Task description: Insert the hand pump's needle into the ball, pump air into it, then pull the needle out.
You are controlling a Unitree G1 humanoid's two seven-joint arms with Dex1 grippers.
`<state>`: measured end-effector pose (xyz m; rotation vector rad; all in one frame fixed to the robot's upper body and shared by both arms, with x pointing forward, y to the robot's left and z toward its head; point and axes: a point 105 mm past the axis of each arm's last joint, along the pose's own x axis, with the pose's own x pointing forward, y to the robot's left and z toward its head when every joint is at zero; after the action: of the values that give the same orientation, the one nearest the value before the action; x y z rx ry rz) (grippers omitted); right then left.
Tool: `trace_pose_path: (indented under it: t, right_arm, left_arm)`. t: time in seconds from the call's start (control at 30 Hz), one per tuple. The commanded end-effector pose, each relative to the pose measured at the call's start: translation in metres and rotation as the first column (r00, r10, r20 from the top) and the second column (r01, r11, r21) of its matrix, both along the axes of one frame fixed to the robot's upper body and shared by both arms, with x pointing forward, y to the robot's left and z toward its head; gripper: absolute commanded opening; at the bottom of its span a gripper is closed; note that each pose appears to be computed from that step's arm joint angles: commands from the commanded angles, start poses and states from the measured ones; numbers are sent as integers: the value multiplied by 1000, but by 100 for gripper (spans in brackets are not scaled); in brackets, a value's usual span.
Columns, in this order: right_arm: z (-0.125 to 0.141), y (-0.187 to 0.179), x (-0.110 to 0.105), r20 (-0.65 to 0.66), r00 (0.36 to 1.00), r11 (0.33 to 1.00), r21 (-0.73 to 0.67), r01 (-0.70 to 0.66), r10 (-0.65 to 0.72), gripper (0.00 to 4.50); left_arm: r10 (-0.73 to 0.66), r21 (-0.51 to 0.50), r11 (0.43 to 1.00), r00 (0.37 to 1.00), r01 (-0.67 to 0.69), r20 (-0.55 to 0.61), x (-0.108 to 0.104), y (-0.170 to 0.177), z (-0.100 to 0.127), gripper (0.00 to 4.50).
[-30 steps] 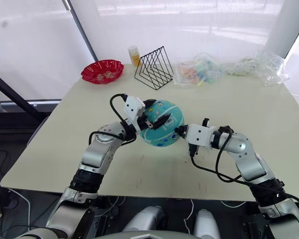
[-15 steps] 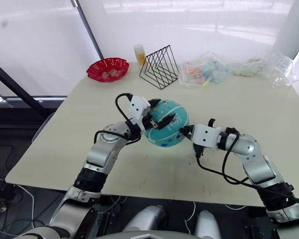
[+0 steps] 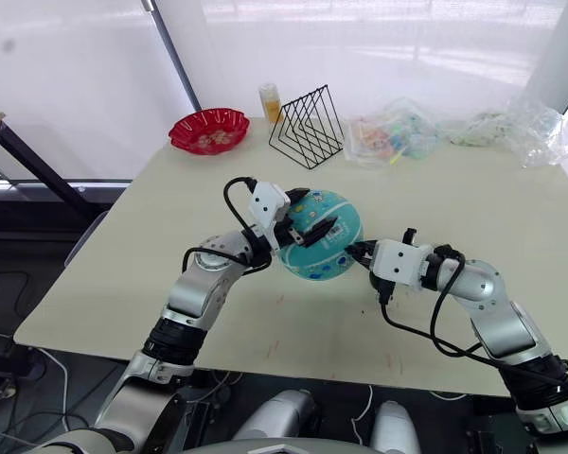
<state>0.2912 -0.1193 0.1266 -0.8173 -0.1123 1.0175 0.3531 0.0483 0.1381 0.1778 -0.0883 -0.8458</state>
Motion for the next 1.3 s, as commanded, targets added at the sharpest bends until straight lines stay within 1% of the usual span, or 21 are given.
trace_pose_path:
  t: [0.03,0.17,0.5,0.67,0.87,0.9,1.0,1.07,1.17,1.23,1.3]
  right_arm:
    - [48,-5,-11,171,985,998,42,-45,37,37]
    - [48,-3,-9,174,984,998,45,-45,36,37]
    - [38,-7,-2,155,988,999,38,-25,19,37]
    - [22,-9,4,139,990,1000,-4,-18,18,37]
    - [5,-11,3,118,992,998,-50,-36,42,37]
    - [3,-11,3,115,992,998,-52,-36,42,37]
    - [-1,-11,3,111,993,998,-56,-38,44,37]
    - [-4,-12,3,109,993,997,-60,-38,44,37]
    - [-7,-12,3,106,993,997,-62,-38,44,37]
    - [-9,-12,3,103,994,997,-64,-38,45,37]
    - [-11,-13,4,102,994,997,-65,-38,44,37]
  left_arm:
    - [337,330,925,802,-186,-493,-18,75,-162,450]
    - [321,314,932,808,-179,-494,-18,71,-161,450]
    - [235,222,963,872,-150,-430,-12,58,-138,450]
    - [139,129,986,934,-102,-329,-6,51,-101,450]
    - [67,54,997,970,-56,-232,-4,48,-65,450]
    - [48,27,999,977,-43,-208,-4,46,-55,450]
    - [12,-16,1000,988,-15,-151,-6,45,-33,450]
    - [2,-22,1000,994,-5,-113,-5,46,-20,450]
    - [-23,-56,998,998,20,-61,-6,47,0,450]
    - [-59,-79,995,998,57,-31,-11,48,13,450]
    - [-92,-94,992,996,90,-13,-16,49,21,450]
